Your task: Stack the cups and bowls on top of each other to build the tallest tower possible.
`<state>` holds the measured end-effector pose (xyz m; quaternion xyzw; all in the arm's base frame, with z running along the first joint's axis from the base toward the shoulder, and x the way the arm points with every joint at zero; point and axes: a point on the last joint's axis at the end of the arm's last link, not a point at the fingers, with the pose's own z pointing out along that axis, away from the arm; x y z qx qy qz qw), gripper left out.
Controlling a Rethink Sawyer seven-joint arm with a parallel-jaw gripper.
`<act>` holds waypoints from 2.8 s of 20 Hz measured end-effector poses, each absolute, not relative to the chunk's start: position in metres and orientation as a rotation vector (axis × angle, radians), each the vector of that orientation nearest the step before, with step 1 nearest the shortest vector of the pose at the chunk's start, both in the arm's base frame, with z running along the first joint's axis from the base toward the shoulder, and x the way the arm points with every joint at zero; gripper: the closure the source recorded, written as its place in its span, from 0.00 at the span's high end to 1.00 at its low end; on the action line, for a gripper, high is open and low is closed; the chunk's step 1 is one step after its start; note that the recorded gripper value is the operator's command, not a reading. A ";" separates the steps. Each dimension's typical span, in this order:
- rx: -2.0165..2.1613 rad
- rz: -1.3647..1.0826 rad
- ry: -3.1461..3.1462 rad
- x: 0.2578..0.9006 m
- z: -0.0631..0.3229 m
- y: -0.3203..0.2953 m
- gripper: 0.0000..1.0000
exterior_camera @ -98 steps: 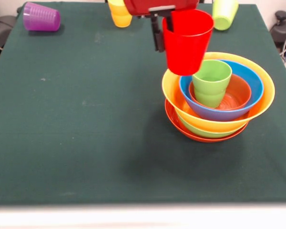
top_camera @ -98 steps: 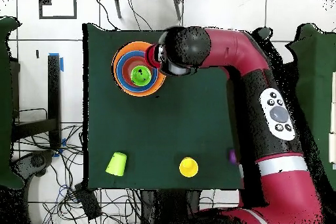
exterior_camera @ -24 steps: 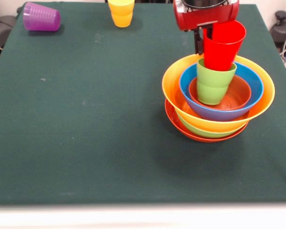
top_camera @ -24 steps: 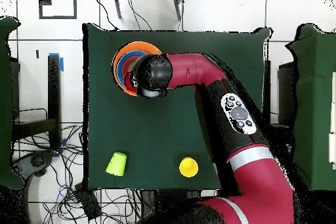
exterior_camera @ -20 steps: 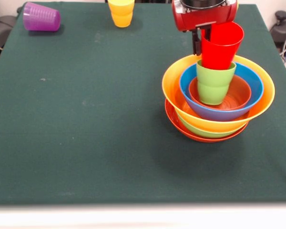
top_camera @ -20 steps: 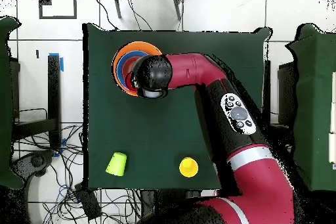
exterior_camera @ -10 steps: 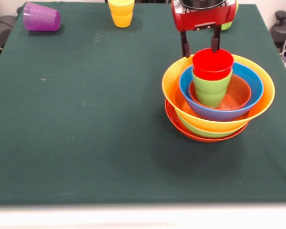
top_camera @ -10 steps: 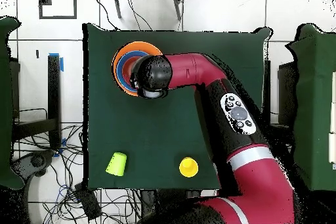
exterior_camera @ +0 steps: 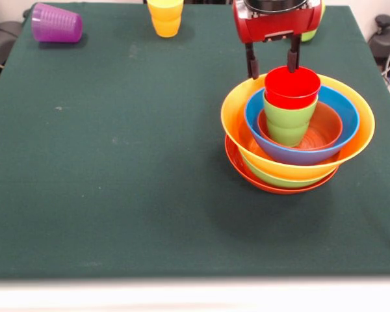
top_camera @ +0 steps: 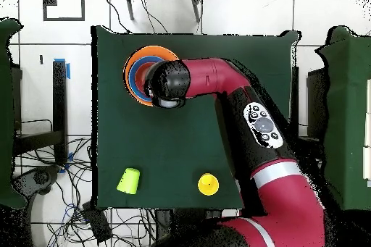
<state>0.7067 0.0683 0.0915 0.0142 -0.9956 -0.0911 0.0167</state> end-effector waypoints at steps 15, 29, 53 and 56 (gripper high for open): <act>-0.008 -0.224 -3.109 0.681 0.133 0.017 1.00; -0.148 -0.040 -3.185 0.572 0.145 -0.114 1.00; 0.231 0.033 -3.161 0.432 0.069 -0.057 1.00; 0.216 0.037 -3.160 0.422 0.064 -0.063 1.00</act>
